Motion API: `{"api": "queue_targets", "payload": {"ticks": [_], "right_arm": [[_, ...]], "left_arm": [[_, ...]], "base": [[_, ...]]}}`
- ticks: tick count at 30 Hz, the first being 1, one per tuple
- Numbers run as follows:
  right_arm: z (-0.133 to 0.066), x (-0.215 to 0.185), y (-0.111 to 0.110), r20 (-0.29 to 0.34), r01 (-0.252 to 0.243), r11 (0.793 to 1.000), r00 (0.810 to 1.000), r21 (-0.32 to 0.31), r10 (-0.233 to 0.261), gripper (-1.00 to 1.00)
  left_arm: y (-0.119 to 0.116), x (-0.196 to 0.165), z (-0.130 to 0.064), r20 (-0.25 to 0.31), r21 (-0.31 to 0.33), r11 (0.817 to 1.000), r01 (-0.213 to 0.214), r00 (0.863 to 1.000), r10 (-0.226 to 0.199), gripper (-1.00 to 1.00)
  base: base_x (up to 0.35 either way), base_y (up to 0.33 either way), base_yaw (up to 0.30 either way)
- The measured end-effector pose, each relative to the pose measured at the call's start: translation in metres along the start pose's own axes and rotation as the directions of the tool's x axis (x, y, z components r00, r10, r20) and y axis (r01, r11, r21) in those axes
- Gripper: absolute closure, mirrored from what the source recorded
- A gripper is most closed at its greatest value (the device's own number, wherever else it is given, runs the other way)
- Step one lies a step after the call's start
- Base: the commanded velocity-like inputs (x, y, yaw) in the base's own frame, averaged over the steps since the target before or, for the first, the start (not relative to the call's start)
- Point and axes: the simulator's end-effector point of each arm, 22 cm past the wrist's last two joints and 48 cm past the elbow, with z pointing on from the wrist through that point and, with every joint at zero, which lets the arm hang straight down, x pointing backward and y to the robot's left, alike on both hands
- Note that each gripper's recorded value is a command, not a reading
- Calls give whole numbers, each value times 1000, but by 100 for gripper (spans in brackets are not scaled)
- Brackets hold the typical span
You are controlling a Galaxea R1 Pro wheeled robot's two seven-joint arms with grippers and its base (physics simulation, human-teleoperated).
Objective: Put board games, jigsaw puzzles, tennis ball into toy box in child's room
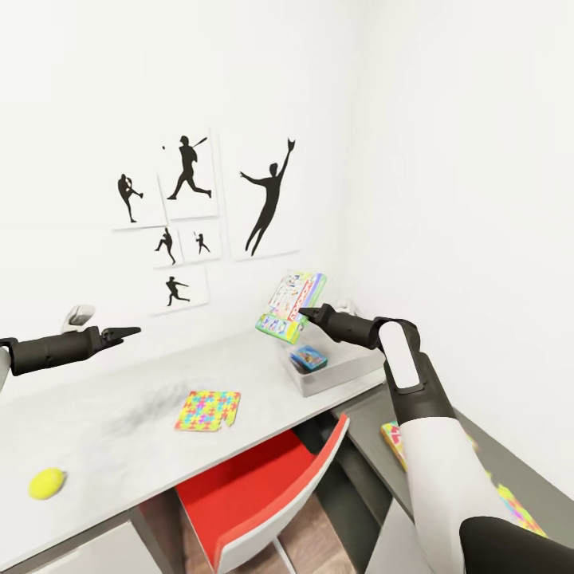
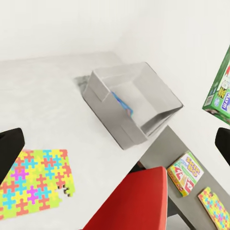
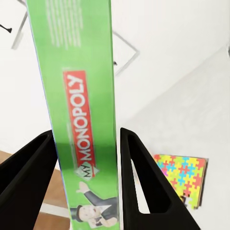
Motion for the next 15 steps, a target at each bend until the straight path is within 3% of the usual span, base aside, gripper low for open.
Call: {"api": "queue_targets", "payload": {"ticks": [8,15], "right_arm": [[0,0,0,1,1,1000,1000,1,-1,100],[-2,-1,1,3,4,1000,1000,2,-4,100]], "left_arm": [[0,0,-1,2,-1,1000,1,1000,-1,-100],[-1,-2,-2,5,1,1000,-2,1000,2,-100]], "base": [[238,58,42],[212,29,-149]]}}
